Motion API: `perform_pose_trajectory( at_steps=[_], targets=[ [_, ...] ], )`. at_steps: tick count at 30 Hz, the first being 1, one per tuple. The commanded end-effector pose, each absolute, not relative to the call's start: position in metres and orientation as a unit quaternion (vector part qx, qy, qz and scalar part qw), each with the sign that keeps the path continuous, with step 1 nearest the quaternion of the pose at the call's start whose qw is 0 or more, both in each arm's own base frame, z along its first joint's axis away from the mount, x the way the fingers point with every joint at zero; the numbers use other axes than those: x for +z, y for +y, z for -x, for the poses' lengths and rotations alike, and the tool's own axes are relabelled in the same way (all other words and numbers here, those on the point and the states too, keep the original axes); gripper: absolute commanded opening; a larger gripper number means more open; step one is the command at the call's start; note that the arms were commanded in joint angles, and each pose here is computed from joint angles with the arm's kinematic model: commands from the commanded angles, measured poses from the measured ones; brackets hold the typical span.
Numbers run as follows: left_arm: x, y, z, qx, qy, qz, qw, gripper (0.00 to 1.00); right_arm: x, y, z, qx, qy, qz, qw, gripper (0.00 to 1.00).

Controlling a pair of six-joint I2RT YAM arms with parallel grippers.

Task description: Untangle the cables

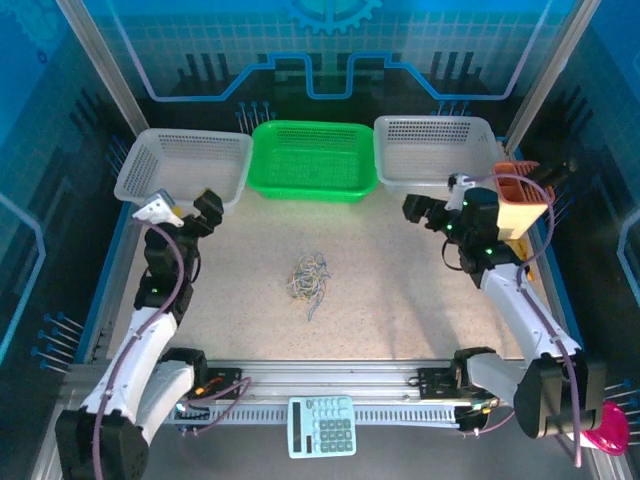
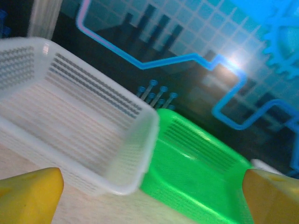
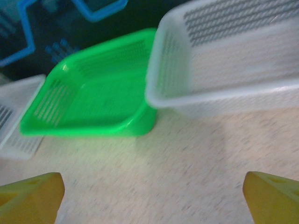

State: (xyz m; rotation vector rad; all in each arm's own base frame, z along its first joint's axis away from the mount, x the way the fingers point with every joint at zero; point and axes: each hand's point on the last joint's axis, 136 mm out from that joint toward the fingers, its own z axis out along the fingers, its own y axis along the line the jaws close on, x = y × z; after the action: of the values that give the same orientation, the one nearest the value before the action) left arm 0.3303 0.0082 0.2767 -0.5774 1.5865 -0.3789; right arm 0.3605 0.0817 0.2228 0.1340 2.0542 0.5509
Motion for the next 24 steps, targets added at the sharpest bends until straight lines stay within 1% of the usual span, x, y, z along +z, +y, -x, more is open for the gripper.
perform_pose_trajectory(
  at_steps=[1, 5, 9, 13, 18, 22, 24],
  targets=[
    [0.272, -0.032, -0.316, -0.226, 0.753, 0.252, 0.565, 0.99, 0.214, 0.137, -0.334, 0.281, 0.871, 0.004, 0.403, 0.93],
    [0.268, -0.067, -0.3, -0.221, 0.805, 0.191, 0.516, 0.99, 0.189, 0.186, -0.304, 0.265, 0.896, 0.07, 0.35, 0.88],
    [0.236, -0.086, -0.281, -0.205, 0.852, 0.149, 0.458, 0.99, 0.157, 0.228, -0.27, 0.25, 0.916, 0.121, 0.29, 0.8],
    [0.2, -0.099, -0.266, -0.189, 0.883, 0.12, 0.413, 0.99, 0.132, 0.255, -0.248, 0.241, 0.924, 0.146, 0.258, 0.71],
    [0.174, -0.11, -0.263, -0.184, 0.896, 0.106, 0.39, 0.99, 0.107, 0.28, -0.244, 0.254, 0.928, 0.151, 0.228, 0.66],
    [0.164, -0.114, -0.266, -0.18, 0.903, 0.106, 0.376, 0.99, 0.103, 0.295, -0.255, 0.256, 0.927, 0.162, 0.221, 0.53],
    [0.161, -0.116, -0.268, -0.177, 0.904, 0.102, 0.376, 0.99, 0.102, 0.299, -0.26, 0.257, 0.927, 0.164, 0.219, 0.43]
  ],
)
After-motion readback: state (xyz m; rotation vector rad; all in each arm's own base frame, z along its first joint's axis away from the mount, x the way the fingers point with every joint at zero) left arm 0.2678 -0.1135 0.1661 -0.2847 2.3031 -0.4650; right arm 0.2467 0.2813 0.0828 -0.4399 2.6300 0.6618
